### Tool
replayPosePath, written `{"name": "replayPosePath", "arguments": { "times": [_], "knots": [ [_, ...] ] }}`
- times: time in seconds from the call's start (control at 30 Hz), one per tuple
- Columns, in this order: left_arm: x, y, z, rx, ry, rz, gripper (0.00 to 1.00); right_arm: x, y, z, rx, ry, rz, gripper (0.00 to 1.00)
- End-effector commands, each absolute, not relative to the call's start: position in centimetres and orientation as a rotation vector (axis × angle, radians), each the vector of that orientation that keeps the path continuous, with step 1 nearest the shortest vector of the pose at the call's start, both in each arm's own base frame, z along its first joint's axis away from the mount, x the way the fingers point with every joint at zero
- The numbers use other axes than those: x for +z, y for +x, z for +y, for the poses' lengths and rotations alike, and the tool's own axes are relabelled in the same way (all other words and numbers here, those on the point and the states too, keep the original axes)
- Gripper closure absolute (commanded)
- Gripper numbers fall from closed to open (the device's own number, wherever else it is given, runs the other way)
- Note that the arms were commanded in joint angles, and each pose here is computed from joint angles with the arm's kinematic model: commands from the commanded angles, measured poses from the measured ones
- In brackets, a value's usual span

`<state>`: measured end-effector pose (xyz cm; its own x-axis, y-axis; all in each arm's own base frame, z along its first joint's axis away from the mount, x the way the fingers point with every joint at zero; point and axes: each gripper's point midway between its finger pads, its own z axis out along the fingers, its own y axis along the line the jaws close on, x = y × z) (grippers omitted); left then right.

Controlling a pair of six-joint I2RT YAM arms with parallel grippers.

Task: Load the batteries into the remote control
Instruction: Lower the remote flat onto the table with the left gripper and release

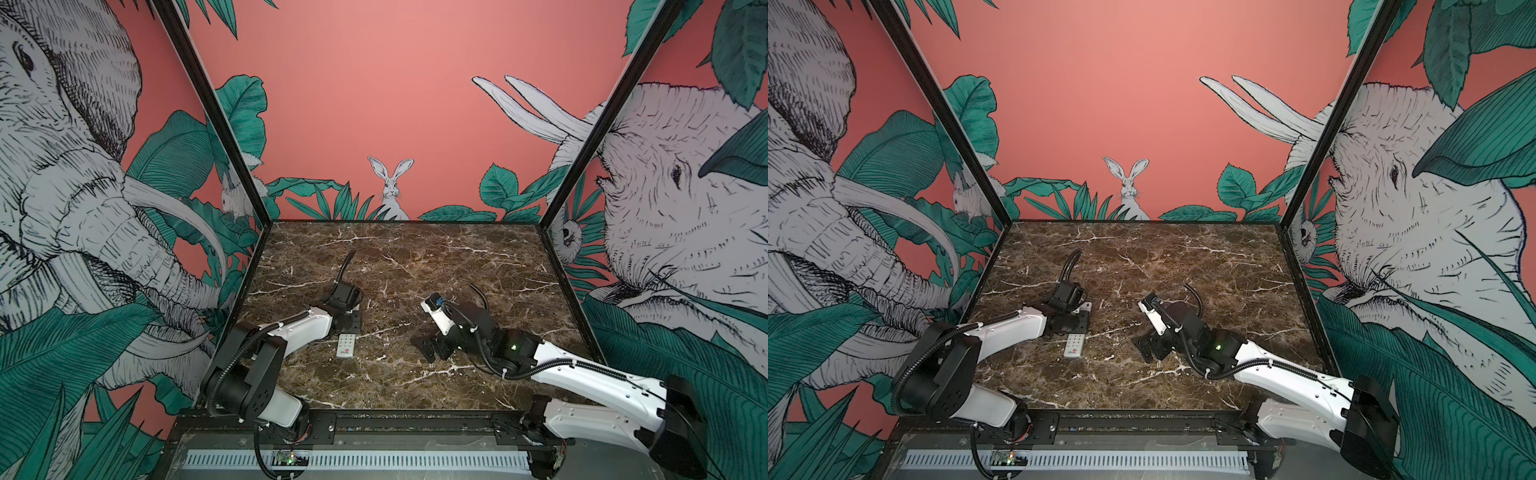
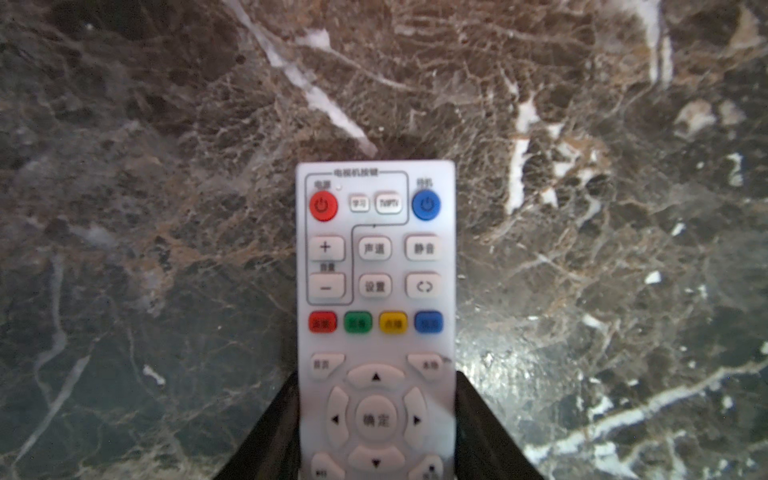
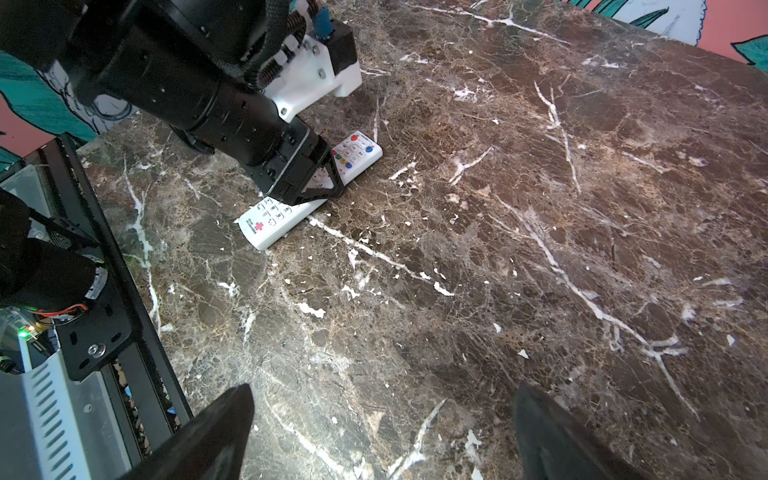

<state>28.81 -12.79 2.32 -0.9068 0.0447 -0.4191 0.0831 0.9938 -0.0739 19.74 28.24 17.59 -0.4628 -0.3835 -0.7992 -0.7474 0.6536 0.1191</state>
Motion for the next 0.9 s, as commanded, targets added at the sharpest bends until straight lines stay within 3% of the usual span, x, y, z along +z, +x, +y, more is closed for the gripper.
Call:
{"name": "replayPosePath", "arguments": {
  "times": [0.0, 0.6, 0.73, 0.87],
  "knots": [
    [1.9, 29.1, -12.6, -0.108, 0.069, 2.708, 0.7, 18.4, 20.2, 28.0, 0.602, -0.829, 2.059, 0.01],
    [2.5, 29.2, -12.7, -0.126, 0.068, 2.688, 0.49, 18.6, 20.2, 27.7, 0.6, -0.813, 2.058, 0.01],
    [2.8, 29.3, -12.9, -0.139, 0.069, 2.677, 0.29, 18.7, 20.2, 27.6, 0.602, -0.808, 2.056, 0.01],
    [3.2, 29.4, -13.1, -0.153, 0.071, 2.667, 0.2, 19.0, 20.2, 27.7, 0.606, -0.801, 2.055, 0.01]
  ]
}}
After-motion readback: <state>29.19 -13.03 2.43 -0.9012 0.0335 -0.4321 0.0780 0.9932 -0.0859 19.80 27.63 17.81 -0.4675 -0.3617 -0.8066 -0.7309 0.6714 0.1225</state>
